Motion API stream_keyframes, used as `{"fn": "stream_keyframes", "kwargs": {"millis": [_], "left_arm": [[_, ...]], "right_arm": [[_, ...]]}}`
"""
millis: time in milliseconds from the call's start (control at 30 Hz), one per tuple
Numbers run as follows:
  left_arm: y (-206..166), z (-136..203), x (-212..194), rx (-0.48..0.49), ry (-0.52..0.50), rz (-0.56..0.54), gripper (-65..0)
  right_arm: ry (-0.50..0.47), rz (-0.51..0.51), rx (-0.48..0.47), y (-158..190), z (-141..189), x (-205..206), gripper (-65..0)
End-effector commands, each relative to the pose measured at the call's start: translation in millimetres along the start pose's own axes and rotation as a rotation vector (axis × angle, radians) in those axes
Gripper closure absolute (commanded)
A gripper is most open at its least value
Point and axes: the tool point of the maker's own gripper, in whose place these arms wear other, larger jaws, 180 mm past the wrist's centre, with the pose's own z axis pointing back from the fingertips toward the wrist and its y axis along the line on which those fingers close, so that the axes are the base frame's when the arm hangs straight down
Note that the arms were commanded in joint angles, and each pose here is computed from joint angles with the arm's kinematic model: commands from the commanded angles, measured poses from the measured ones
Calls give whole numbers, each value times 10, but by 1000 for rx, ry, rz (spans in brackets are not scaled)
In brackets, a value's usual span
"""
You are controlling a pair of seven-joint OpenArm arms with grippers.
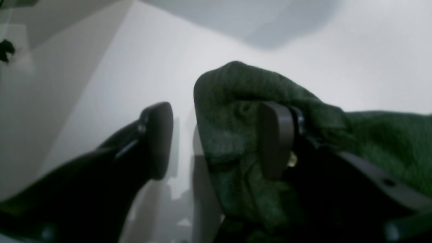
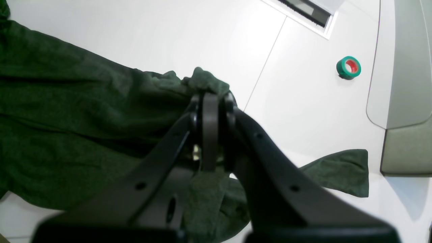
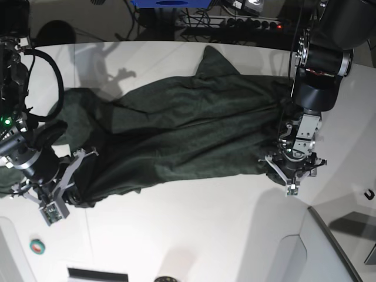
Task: Layout the t-shirt on the table in an organized manner, then fold the t-shirt properly
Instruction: 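Hold the shirt with both grippers and adjust the left gripper's grip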
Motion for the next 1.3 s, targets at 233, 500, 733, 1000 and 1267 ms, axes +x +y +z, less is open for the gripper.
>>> {"fn": "stream_keyframes", "kwargs": {"millis": [233, 500, 733, 1000, 1267], "left_arm": [[142, -13, -139, 21, 53, -27, 0], [416, 108, 29, 50, 36, -34, 0], [510, 517, 495, 52, -55, 19, 0], [651, 541, 396, 77, -18, 90, 0], [536, 476, 207, 61, 20, 103, -533]], "right_arm": [[-49, 9, -13, -55, 32, 144, -2], [-49, 9, -13, -55, 32, 144, -2], [-48, 9, -13, -56, 30, 140, -2], [-49, 6, -12, -49, 28, 142, -2], [-37, 3, -7, -25, 31, 87, -2]]}}
